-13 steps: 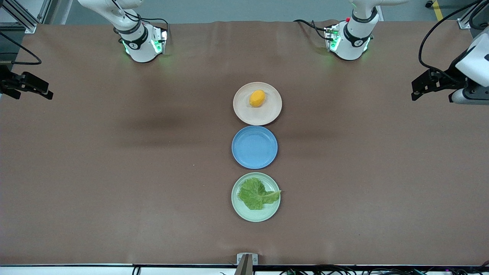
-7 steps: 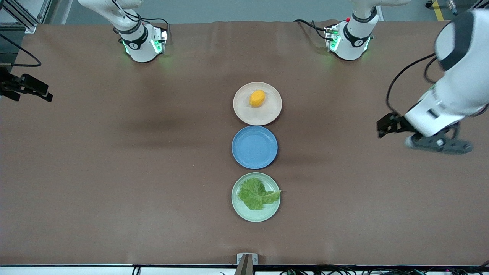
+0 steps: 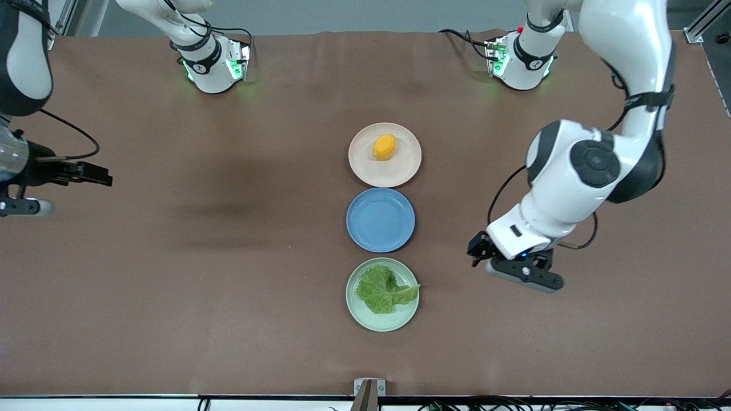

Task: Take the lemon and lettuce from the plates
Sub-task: 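Lower the left gripper onto the lettuce while the right gripper reaches the lemon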

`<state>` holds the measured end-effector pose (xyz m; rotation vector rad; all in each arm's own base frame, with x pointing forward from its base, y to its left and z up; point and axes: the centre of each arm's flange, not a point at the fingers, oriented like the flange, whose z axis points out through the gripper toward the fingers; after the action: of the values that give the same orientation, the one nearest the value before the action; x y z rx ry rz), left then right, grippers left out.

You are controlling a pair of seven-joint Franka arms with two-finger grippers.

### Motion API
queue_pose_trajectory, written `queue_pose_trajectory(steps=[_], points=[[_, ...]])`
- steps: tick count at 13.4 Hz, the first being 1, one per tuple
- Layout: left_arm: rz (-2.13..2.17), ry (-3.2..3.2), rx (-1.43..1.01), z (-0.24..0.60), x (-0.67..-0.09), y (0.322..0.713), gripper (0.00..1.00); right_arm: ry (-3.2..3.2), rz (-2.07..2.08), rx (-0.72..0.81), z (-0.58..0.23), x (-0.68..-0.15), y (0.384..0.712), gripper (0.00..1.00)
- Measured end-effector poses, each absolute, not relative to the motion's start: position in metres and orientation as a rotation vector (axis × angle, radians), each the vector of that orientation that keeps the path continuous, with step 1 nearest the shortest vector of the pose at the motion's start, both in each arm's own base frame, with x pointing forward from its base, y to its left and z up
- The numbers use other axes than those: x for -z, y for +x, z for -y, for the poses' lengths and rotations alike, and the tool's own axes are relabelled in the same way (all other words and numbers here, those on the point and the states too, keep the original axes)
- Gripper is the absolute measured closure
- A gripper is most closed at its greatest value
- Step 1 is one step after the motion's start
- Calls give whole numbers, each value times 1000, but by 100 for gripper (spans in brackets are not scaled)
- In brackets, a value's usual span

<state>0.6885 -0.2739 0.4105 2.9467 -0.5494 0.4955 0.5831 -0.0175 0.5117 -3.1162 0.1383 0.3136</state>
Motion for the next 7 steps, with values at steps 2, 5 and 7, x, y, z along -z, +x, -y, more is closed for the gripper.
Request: queue_pose_trajectory(steps=[2, 5, 7], points=[[610, 2880, -594, 317, -376, 688, 0, -3092, -287, -336, -61, -502, 575, 0], [631, 2770, -753, 355, -307, 687, 2, -3062, -482, -275, -188, -470, 535, 0], [687, 2722, -811, 369, -259, 683, 5, -3042, -595, -190, -273, -444, 493, 0]])
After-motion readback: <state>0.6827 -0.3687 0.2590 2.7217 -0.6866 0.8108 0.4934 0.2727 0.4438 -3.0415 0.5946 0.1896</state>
